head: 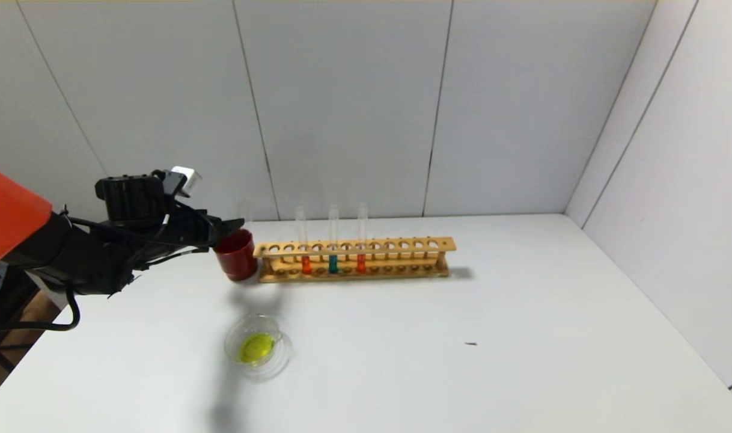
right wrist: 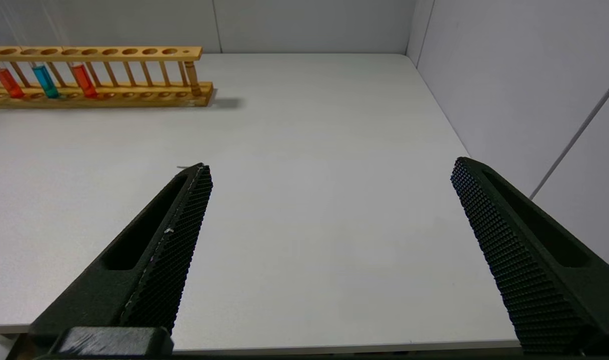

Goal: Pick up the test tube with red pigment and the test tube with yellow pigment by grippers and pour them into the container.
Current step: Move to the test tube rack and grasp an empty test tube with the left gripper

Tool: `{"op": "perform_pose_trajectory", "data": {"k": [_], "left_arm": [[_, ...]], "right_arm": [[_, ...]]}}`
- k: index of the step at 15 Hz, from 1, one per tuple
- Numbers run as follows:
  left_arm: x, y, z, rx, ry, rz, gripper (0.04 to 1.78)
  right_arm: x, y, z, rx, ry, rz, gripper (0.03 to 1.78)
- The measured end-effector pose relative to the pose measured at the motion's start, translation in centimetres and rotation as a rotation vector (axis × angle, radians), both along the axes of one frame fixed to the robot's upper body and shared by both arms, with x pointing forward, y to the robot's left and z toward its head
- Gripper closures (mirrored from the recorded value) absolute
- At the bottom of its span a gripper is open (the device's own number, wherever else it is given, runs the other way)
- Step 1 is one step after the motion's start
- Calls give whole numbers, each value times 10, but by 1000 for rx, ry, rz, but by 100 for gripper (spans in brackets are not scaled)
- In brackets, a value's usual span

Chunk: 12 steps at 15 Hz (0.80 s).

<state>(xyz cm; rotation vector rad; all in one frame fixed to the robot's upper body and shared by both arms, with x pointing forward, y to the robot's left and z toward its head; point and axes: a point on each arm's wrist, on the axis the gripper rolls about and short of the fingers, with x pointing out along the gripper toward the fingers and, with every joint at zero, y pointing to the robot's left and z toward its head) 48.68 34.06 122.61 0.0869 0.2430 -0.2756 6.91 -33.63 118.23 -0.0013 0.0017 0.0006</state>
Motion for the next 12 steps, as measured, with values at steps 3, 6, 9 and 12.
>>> {"op": "perform_pose_trajectory", "data": {"k": [3, 6, 9, 12], "left_arm": [[-8, -1, 21, 2, -50, -2, 9], [-27, -11, 51, -1, -94, -25, 8], [-53, -30, 69, -10, -89, -75, 8], [-72, -45, 69, -17, -75, -120, 8]], "right_arm": [[0, 0, 0, 0, 0, 0, 6], [0, 0, 0, 0, 0, 0, 6], [0, 0, 0, -1, 0, 0, 6], [0, 0, 0, 0, 0, 0, 6]]}}
